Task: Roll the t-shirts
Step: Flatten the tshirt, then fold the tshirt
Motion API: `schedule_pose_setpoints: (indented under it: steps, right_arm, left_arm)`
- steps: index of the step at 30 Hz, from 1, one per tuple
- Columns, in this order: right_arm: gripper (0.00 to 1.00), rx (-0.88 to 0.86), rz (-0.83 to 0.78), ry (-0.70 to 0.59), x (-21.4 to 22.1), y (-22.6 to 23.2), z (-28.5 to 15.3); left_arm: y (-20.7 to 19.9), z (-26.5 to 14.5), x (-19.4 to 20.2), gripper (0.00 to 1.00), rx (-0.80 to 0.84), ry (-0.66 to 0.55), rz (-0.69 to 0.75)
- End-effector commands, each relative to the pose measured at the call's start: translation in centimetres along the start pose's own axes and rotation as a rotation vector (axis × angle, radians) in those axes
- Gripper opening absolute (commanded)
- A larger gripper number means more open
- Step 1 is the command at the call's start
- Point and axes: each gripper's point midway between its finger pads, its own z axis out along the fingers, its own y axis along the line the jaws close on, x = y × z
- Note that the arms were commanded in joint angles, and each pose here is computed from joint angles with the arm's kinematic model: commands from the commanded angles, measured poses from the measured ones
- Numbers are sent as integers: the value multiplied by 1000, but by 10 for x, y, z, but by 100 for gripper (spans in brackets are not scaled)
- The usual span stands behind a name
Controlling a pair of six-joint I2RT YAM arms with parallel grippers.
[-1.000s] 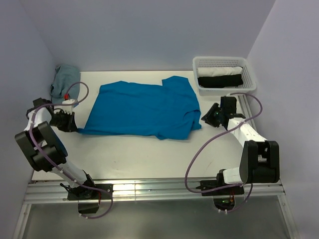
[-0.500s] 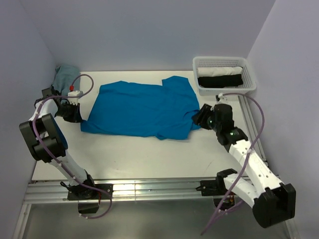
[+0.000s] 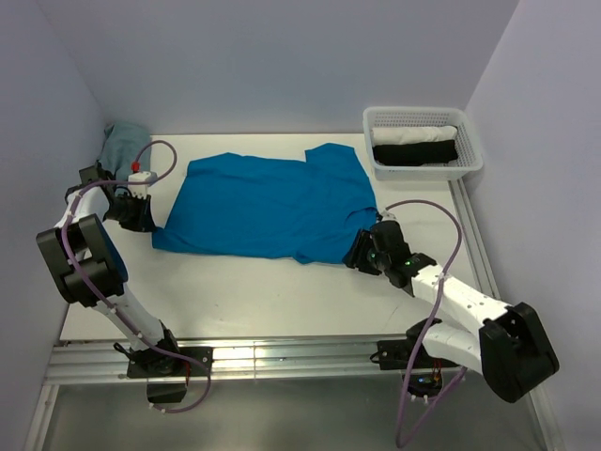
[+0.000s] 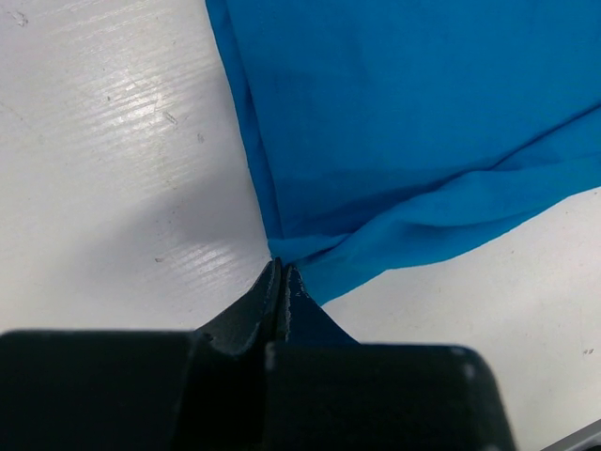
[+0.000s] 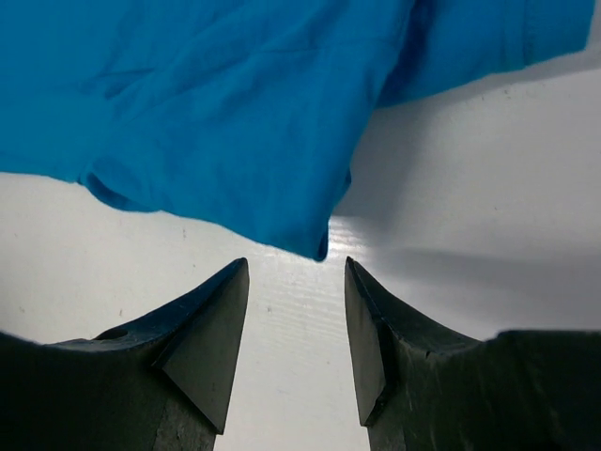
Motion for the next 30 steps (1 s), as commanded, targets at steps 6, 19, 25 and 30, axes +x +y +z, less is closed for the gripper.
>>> schedule_pose_setpoints:
  steps: [6,19,25,30]
  right_arm:
    - [47,-12,26,-53,-12,9,21]
    - [0,29,128,-102,-5,-6,-52]
    - [0,-11,204,-38,26,-12,-79]
    - [0,-4,237,46,58,-25,-80]
  left_arm:
    - [-1,-10,-14,0,-16,-32,20]
    - [-17,-28,5,1,-38,5,101]
    - [-33,-37,24,0,-25,40,147]
    - [-42,-39,41,0,-19,72,184]
